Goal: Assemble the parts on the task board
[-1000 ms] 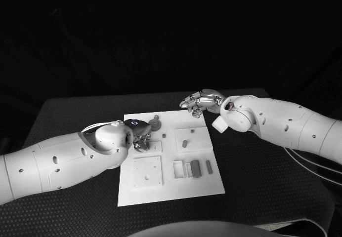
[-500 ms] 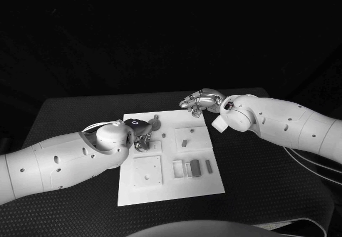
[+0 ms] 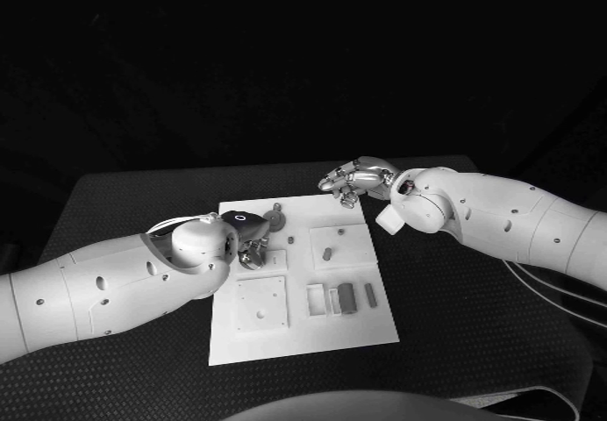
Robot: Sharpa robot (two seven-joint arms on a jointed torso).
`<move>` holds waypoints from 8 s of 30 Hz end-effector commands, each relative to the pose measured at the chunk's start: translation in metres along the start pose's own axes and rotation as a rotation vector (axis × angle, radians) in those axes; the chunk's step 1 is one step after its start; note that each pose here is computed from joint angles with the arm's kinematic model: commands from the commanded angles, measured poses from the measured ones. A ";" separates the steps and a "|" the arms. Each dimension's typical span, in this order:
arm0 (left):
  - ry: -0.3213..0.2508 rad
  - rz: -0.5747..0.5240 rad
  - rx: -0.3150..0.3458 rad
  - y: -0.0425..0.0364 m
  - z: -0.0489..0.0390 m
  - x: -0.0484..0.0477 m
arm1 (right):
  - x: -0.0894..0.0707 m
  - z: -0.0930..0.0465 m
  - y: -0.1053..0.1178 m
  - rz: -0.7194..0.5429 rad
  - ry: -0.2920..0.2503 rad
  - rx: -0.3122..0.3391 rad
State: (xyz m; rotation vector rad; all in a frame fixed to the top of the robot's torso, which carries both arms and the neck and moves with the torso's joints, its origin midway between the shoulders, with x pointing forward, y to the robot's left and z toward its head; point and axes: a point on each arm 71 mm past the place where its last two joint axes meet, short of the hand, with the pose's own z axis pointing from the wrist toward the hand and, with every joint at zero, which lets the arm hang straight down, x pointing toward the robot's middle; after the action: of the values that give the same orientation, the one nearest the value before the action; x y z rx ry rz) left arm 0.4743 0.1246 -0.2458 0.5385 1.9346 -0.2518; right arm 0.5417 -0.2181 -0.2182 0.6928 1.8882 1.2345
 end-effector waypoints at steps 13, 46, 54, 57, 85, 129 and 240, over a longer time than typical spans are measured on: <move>0.047 0.007 0.023 -0.0059 -0.0001 0.0104 | 0.002 0.000 0.001 0.001 0.011 -0.009; -0.024 -0.029 0.005 -0.0033 -0.0008 0.0091 | 0.001 0.000 0.000 0.001 0.009 -0.008; -0.054 -0.041 0.001 0.0001 -0.0032 0.0084 | 0.001 0.000 0.000 0.002 0.009 -0.008; -0.071 -0.047 0.000 0.0027 -0.0063 0.0078 | 0.001 0.000 0.000 0.001 0.008 -0.008; -0.245 -0.395 0.021 0.0549 -0.0168 -0.0355 | -0.001 -0.001 -0.001 0.001 0.003 -0.005; -0.039 -0.274 -0.293 0.0887 0.0293 -0.0314 | 0.003 0.003 0.000 0.002 0.008 -0.006; 0.134 -0.331 -0.310 0.0842 0.0458 -0.0231 | 0.004 0.004 0.001 0.005 0.010 -0.009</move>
State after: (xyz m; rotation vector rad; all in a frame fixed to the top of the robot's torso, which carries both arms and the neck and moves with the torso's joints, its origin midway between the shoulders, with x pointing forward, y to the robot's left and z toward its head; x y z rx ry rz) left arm 0.5608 0.1743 -0.2365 0.0305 2.1077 -0.1127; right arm 0.5430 -0.2133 -0.2199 0.6935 1.8896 1.2375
